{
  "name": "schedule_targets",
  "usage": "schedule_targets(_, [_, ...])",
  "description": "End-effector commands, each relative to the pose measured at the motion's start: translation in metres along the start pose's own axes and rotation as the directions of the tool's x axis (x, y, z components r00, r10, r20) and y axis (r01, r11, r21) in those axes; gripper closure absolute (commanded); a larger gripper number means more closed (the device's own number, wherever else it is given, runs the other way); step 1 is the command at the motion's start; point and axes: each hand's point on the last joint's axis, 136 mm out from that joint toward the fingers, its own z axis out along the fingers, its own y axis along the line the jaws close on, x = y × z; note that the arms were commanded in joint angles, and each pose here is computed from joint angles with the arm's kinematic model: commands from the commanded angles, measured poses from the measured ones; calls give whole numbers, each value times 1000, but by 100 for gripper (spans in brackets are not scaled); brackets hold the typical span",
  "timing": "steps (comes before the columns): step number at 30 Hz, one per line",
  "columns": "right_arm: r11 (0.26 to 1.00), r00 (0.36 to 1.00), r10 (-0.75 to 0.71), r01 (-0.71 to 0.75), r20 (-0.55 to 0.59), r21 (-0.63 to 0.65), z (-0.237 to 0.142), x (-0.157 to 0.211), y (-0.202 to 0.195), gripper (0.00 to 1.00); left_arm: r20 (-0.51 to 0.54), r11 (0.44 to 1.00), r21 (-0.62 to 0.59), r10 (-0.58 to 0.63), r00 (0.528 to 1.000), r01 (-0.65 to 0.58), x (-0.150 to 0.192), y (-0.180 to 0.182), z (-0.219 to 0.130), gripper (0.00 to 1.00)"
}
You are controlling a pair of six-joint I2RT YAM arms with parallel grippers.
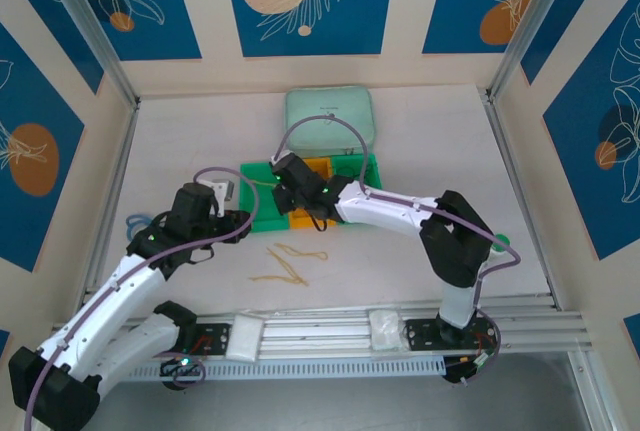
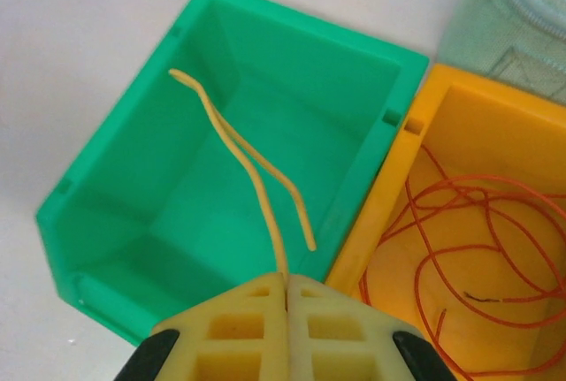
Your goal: Untangle the cables
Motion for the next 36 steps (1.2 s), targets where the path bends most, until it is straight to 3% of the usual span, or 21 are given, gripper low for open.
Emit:
schedule_targets(1, [999, 999, -31, 30, -15, -18, 1, -1, 7, 100, 28, 1000, -27, -5, 1000, 6, -3, 7, -2, 59])
schedule_targets(17, [993, 990, -30, 14, -140, -114, 11, 21, 27, 98, 23, 1000, -21, 4, 1000, -4, -2, 7, 0, 59])
schedule_targets(22, [988, 990, -19, -2, -136, -154, 0, 18, 28, 92, 24, 1000, -19, 4, 1000, -4, -2, 7, 0, 59])
schedule_targets(29, [965, 986, 90, -121, -139, -231, -22, 12, 16, 89, 17, 1000, -8, 3, 1000, -3, -2, 5, 3, 59])
schedule_targets(36, [923, 962, 245, -269, -121, -276, -50, 15, -22, 87, 26, 1000, -6, 7, 1000, -7, -4, 4, 2, 59])
